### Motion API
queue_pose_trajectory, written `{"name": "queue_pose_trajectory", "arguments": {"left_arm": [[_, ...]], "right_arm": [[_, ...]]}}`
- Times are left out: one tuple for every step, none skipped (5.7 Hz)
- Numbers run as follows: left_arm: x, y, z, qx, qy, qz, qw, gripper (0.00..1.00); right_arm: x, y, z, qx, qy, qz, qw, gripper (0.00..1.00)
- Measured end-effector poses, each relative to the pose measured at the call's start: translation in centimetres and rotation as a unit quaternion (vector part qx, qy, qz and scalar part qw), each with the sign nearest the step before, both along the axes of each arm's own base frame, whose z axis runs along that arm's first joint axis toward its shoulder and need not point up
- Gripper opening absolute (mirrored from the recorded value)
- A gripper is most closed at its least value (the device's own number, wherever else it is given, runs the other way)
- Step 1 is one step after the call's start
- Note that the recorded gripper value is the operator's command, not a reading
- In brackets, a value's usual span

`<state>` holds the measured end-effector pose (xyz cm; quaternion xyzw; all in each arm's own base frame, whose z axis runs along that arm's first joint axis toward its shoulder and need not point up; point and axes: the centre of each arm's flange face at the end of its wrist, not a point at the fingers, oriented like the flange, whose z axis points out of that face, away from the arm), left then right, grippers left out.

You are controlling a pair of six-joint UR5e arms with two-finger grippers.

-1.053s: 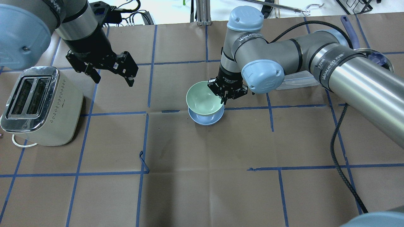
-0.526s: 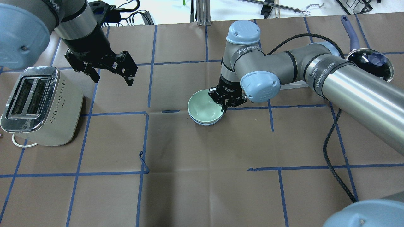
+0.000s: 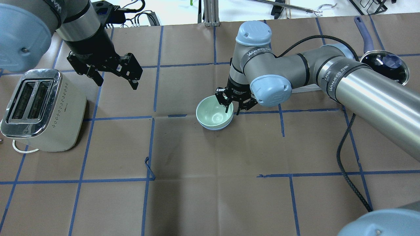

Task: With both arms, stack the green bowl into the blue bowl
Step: 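Open the right gripper and lift it away from the stacked bowls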

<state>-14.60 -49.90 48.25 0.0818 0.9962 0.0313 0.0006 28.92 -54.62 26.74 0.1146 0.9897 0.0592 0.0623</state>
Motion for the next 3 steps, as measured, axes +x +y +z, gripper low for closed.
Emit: {"name": "queue_pose_trajectory", "arguments": {"left_arm": [[0.0,0.0,0.0,0.0,0.0,0.0,1.0,0.98],[0.0,0.0,0.0,0.0,0.0,0.0,1.0,0.98],[0.0,0.0,0.0,0.0,0.0,0.0,1.0,0.98]], "right_arm": [[-0.2,-0.7,2.3,-0.002,0.0,-0.003,1.0,1.0],[-0.6,-0.8,5.5,0.006,0.004,0.001,1.0,1.0],[-2.1,-0.3,9.0,0.013,0.015,0.017,0.9997,1.0]]}}
